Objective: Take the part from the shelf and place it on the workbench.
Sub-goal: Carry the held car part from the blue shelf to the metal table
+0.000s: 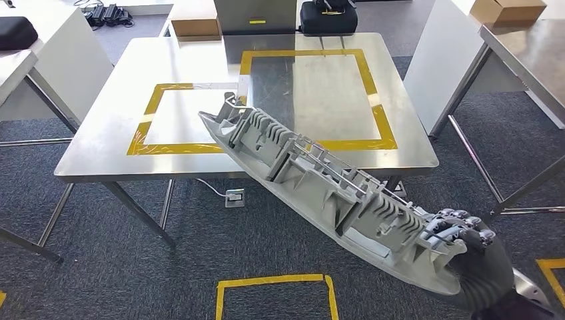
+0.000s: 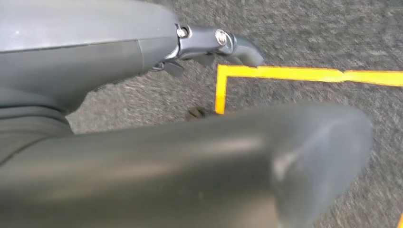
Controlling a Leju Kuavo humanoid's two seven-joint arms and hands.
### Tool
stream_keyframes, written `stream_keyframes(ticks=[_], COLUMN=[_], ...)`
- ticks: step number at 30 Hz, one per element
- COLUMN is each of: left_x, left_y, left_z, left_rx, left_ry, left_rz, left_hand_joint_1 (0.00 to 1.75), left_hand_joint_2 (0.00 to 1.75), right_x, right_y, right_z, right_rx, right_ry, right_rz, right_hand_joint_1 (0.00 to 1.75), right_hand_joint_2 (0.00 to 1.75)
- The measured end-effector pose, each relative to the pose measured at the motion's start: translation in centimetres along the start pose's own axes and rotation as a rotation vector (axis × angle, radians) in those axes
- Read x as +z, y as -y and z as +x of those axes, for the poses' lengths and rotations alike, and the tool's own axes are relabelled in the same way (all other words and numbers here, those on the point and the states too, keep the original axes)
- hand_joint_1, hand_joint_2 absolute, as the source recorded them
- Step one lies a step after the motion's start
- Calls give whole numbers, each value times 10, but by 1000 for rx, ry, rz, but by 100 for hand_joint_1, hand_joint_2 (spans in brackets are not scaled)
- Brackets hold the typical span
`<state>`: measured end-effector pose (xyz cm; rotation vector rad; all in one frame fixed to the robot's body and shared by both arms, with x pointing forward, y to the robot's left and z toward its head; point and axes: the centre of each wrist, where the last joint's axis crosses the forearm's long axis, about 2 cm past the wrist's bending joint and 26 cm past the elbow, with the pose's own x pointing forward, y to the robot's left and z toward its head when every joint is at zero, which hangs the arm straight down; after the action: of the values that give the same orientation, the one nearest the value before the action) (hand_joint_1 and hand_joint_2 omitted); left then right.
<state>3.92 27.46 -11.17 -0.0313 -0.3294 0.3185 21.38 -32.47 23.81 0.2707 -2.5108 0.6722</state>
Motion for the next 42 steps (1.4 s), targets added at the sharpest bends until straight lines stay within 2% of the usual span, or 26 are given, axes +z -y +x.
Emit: stream_keyframes(ticks=[14, 42], left_x=[0, 0], left_y=[-3, 4], left_z=[1, -2], left_rx=[-1, 20], left_ry=[18, 21], left_rz=[1, -8], left_hand_joint_1=[0, 0], left_hand_joint_2=[0, 0], right_x=[-15, -21], right_y=[10, 1], right_z=[-6, -13], right_rx=[19, 38], right_ry=[26, 0], right_rz=[10, 31], right_hand_joint_1=[175, 175], right_hand_joint_2=[175, 175])
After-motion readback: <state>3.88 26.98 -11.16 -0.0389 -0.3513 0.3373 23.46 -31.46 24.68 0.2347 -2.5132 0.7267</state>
